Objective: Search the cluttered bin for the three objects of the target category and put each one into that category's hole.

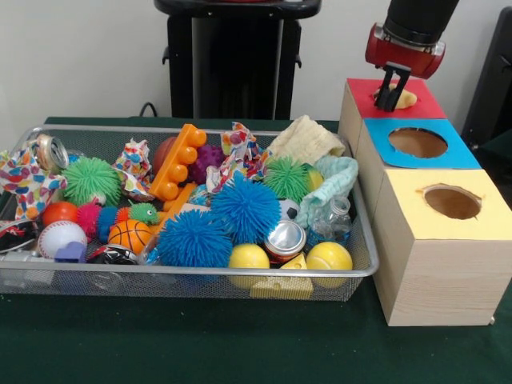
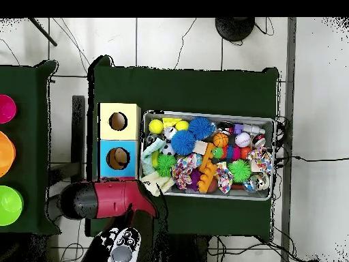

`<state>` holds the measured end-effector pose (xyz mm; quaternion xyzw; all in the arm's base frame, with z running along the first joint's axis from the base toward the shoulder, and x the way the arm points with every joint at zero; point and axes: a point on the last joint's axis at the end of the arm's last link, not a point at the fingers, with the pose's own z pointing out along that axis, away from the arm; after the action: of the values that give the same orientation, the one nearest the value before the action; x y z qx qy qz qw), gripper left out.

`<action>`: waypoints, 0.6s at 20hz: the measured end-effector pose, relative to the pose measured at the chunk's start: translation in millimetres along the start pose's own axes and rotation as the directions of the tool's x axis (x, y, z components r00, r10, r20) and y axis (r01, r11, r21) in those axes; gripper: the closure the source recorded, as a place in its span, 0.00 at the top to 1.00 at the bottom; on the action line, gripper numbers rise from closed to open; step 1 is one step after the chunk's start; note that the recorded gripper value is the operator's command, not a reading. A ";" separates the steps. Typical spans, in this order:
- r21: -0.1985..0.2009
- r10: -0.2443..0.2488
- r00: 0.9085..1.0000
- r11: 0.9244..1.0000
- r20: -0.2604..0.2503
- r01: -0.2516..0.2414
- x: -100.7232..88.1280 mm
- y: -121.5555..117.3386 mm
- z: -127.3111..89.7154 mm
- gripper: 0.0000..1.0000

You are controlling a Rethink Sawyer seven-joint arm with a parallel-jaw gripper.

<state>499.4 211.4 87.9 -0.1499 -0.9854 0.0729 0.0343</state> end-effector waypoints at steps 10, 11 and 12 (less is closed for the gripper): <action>-0.011 0.004 1.000 1.000 0.005 -0.004 15.0 -2.3 -4.8 0.00; -0.009 0.001 1.000 1.000 0.000 -0.001 20.2 -2.9 -4.3 0.00; -0.008 0.000 1.000 1.000 -0.002 0.000 22.4 -3.2 -4.2 0.00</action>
<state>477.5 215.7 93.5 -0.1502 -0.9857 0.0687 0.0344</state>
